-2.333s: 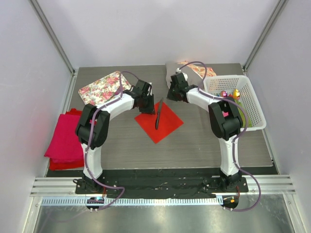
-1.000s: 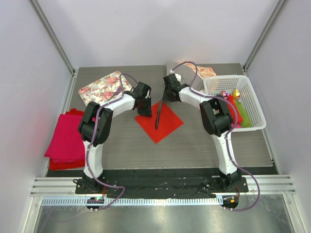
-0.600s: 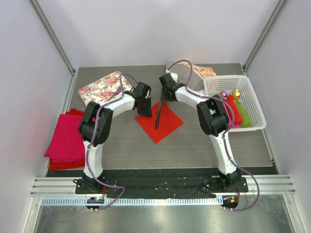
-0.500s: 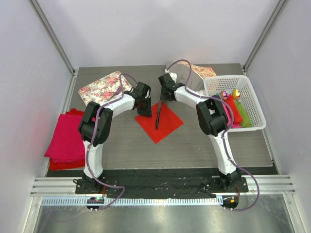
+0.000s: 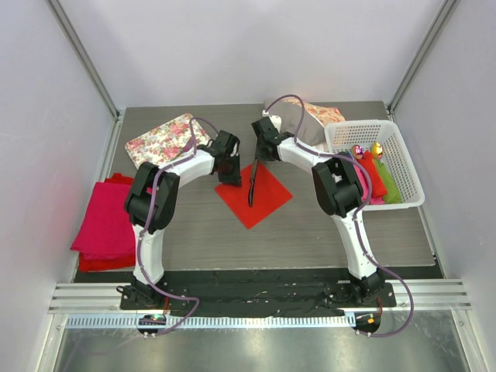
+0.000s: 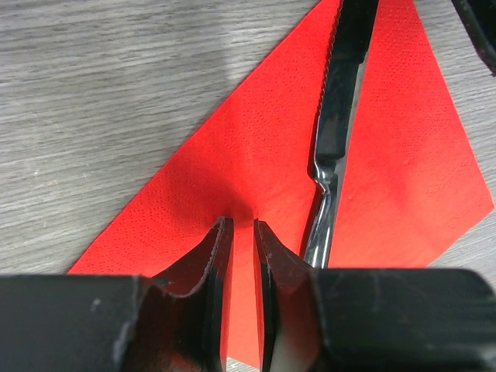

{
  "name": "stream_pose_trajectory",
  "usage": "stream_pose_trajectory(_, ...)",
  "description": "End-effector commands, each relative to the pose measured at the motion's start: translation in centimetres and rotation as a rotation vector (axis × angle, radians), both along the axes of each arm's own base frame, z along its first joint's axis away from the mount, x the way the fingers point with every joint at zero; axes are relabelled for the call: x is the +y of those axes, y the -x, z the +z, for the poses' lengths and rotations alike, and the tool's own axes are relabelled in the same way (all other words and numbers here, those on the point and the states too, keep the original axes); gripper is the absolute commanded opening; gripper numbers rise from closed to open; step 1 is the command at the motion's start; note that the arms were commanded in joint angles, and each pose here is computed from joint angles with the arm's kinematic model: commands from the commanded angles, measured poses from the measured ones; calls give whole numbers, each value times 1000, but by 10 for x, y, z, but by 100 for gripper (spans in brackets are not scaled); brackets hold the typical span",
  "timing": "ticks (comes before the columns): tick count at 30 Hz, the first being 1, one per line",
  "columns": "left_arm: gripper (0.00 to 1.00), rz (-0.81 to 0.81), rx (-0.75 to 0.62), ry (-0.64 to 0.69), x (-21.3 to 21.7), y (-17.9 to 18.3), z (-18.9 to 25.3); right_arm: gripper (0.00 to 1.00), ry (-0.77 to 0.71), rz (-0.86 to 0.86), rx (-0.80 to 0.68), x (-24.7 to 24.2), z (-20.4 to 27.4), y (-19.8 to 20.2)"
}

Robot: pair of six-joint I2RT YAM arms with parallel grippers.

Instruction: Place the utensils on the paper napkin and roll it up

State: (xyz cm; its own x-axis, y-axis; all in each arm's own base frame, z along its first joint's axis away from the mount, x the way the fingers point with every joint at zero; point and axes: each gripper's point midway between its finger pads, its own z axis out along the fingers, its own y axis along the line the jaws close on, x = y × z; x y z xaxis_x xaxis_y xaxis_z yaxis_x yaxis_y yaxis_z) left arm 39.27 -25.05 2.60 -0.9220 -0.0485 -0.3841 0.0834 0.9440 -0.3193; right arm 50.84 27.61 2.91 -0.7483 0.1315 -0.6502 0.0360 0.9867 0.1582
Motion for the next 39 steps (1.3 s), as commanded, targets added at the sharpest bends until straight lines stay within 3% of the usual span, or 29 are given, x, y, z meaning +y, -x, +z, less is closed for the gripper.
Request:
stream_pose_trajectory(1, 20, 8, -4, -5, 5, -4, -1, 29, 9, 6, 16, 3, -7, 0)
stream_pose_trajectory(13, 20, 10, -31, 19, 4, -9, 12, 32, -18, 10, 4, 6, 4, -1)
stream_pose_trajectory(21, 25, 6, -221, 57, 6, -35, 96, 50, -95, 25, -84, 10, 58, -10)
stream_pose_trajectory(25, 30, 20, -292, 63, 20, -47, 135, 54, -132, 25, -133, 8, 89, -14)
stream_pose_trajectory(28, 44, 27, -342, 41, 43, -57, 155, 54, -158, 29, -162, 4, 111, -14)
stream_pose_trajectory(32, 60, 98, -395, -47, 108, -81, 165, 60, -210, 65, -190, 0, 135, -10)
stream_pose_trajectory(36, 64, 174, -390, -146, 170, -100, 161, 67, -238, 96, -207, -5, 153, -1)
stream_pose_trajectory(39, 64, 184, -361, -260, 203, -109, 143, 79, -250, 113, -197, -9, 151, 7)
